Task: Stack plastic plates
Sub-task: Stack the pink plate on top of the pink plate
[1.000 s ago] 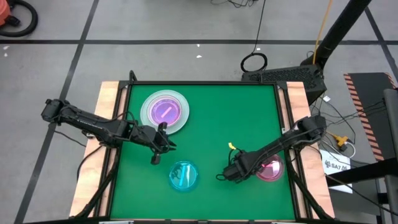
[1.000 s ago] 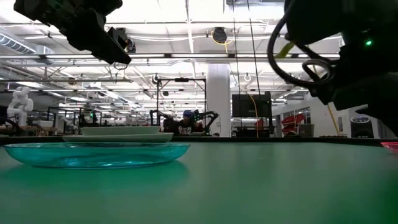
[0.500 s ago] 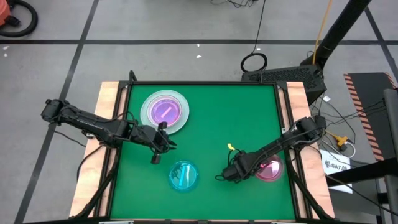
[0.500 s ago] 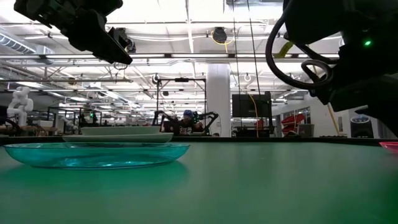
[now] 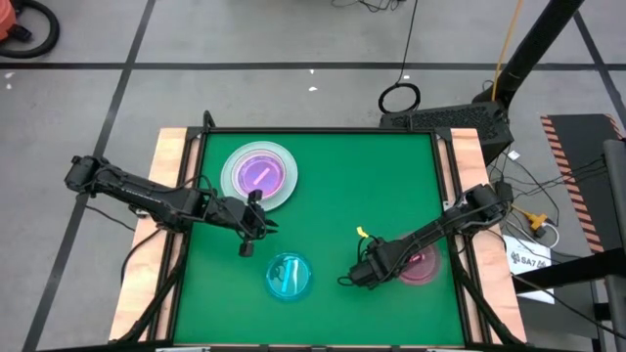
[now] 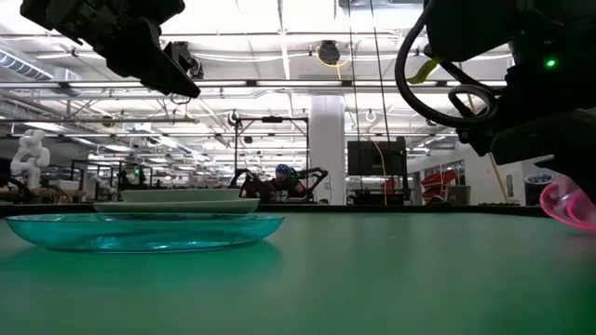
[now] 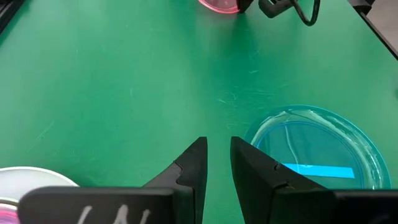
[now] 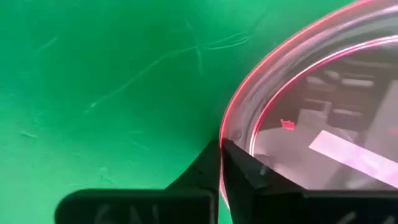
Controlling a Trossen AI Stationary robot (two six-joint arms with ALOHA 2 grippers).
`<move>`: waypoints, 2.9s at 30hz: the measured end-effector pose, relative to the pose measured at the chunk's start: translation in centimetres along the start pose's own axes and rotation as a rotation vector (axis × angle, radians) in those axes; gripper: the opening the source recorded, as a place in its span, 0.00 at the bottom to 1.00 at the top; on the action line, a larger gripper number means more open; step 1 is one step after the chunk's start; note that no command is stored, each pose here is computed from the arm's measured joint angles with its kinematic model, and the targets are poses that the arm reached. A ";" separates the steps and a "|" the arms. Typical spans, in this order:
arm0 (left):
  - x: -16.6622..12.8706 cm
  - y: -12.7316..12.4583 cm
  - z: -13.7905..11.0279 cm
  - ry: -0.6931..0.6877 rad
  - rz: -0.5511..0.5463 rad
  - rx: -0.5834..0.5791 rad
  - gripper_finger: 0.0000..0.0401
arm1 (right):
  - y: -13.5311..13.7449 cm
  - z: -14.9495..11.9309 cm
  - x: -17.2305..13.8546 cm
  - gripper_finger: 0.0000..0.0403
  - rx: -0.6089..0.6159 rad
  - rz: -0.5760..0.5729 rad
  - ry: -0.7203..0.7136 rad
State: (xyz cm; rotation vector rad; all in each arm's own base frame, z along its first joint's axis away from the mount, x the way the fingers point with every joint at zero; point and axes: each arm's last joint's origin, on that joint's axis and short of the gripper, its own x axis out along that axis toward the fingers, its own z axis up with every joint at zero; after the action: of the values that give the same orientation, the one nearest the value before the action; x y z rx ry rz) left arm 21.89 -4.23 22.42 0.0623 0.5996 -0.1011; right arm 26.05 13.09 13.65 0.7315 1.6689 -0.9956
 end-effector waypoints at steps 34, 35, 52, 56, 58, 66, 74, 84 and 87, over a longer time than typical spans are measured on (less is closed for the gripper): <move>-9.2 1.3 5.2 -0.396 0.230 0.108 0.19 | 2.2 2.2 -9.8 0.00 -0.776 -0.140 -0.665; -9.9 1.3 5.2 -0.423 0.238 0.100 0.19 | 2.3 2.6 -10.1 0.00 -0.813 -0.159 -0.691; -15.1 1.9 3.0 -0.472 0.252 0.073 0.19 | 3.8 13.8 -16.2 0.00 -1.031 -0.073 -1.107; -15.9 2.0 2.5 -0.476 0.257 0.066 0.19 | 4.3 16.5 -17.1 0.00 -1.074 -0.072 -1.157; -16.2 2.1 2.3 -0.483 0.256 0.056 0.19 | 5.0 17.9 -17.1 0.00 -1.102 -0.097 -1.156; -16.8 2.1 1.7 -0.481 0.255 0.054 0.19 | 8.8 22.4 -16.9 0.00 -1.270 -0.239 -1.117; -16.6 2.1 1.4 -0.454 0.252 0.051 0.19 | 11.6 24.6 -15.9 0.00 -1.468 -0.257 -1.084; -16.5 2.1 1.2 -0.436 0.246 0.033 0.19 | 12.4 26.1 -13.1 0.00 -1.573 -0.253 -1.010; -16.5 2.1 1.2 -0.434 0.244 0.025 0.19 | 12.5 26.5 -12.6 0.00 -1.572 -0.254 -1.002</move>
State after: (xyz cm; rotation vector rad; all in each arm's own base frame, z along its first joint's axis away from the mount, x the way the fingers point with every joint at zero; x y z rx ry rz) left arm 9.25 -0.97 32.83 0.1329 0.1544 0.1137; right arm 52.32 -4.29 18.62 -0.9096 1.0928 0.0825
